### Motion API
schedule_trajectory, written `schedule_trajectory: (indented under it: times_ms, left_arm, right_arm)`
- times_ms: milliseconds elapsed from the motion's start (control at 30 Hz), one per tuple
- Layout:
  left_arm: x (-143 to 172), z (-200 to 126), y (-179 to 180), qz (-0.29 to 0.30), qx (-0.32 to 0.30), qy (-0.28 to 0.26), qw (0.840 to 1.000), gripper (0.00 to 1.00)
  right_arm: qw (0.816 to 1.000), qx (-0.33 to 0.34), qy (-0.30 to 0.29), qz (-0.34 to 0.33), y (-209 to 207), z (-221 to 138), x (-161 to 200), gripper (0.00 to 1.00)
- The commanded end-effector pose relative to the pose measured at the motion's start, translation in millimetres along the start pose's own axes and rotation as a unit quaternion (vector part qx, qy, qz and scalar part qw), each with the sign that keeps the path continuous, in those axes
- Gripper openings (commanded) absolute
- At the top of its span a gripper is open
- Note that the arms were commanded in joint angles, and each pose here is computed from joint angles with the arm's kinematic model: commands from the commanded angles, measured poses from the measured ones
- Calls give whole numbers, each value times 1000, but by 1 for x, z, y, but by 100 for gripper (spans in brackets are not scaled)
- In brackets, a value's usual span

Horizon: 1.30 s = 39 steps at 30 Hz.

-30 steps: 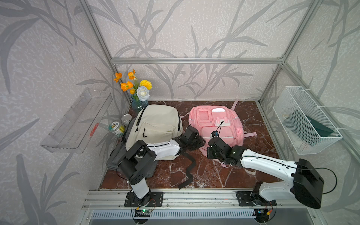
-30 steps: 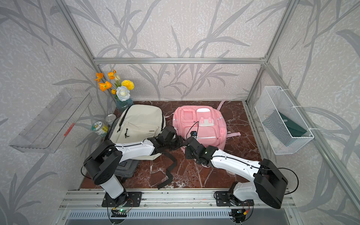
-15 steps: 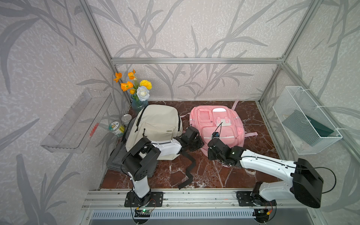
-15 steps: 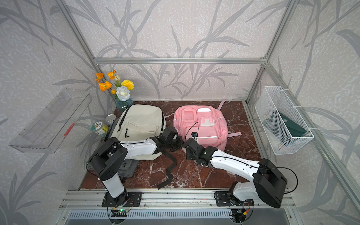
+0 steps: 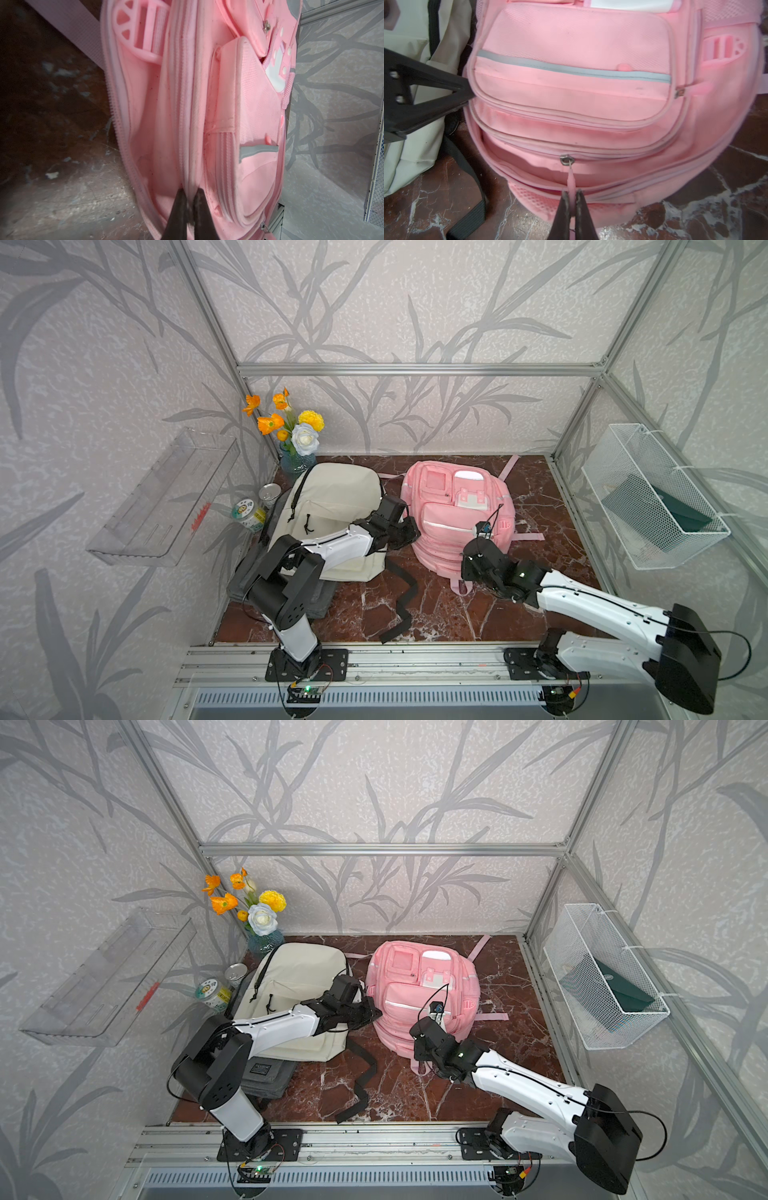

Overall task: Zip up the backpack
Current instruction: Zip the zipper on the backpack.

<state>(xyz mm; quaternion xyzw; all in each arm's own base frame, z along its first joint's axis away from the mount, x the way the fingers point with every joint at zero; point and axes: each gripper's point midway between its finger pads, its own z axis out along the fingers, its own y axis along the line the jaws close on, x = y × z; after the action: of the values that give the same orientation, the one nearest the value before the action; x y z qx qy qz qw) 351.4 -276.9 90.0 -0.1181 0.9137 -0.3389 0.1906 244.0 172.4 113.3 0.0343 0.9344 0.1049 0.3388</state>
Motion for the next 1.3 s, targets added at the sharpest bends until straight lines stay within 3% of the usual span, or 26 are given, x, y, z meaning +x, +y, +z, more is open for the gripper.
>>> schedule_trajectory:
  times_ms: [0,167,367,500,600,667,800,1033,1267]
  left_arm:
    - [-44,-16,5,10,-20,-70,997,1]
    - [-63,-7,1,15,-26,-71,997,1]
    - [-79,15,-20,26,-11,-59,998,2]
    - [-82,12,-25,22,-5,-69,997,14]
    - [-81,-7,-27,18,-13,-74,997,36]
    - [-74,-24,-29,16,-17,-76,997,45]
    - [-39,-46,-30,-2,6,-68,998,49]
    - [25,-14,-53,-14,69,6,998,51]
    - [51,-1,-48,-7,40,33,999,51]
  right_arm:
    - [998,61,7,-7,-39,-5,5,0]
    - [998,69,5,8,-51,-8,2,0]
    - [1000,16,12,-8,-19,-12,-1,0]
    - [1000,-8,18,-23,8,-8,1,0]
    - [999,-30,29,-15,23,2,6,0]
    - [999,-34,26,-23,30,5,4,0]
    - [998,-52,17,-29,47,7,-6,0]
    - [996,-75,-2,-48,74,1,-14,0]
    - [996,-78,-11,-51,78,-6,-16,0]
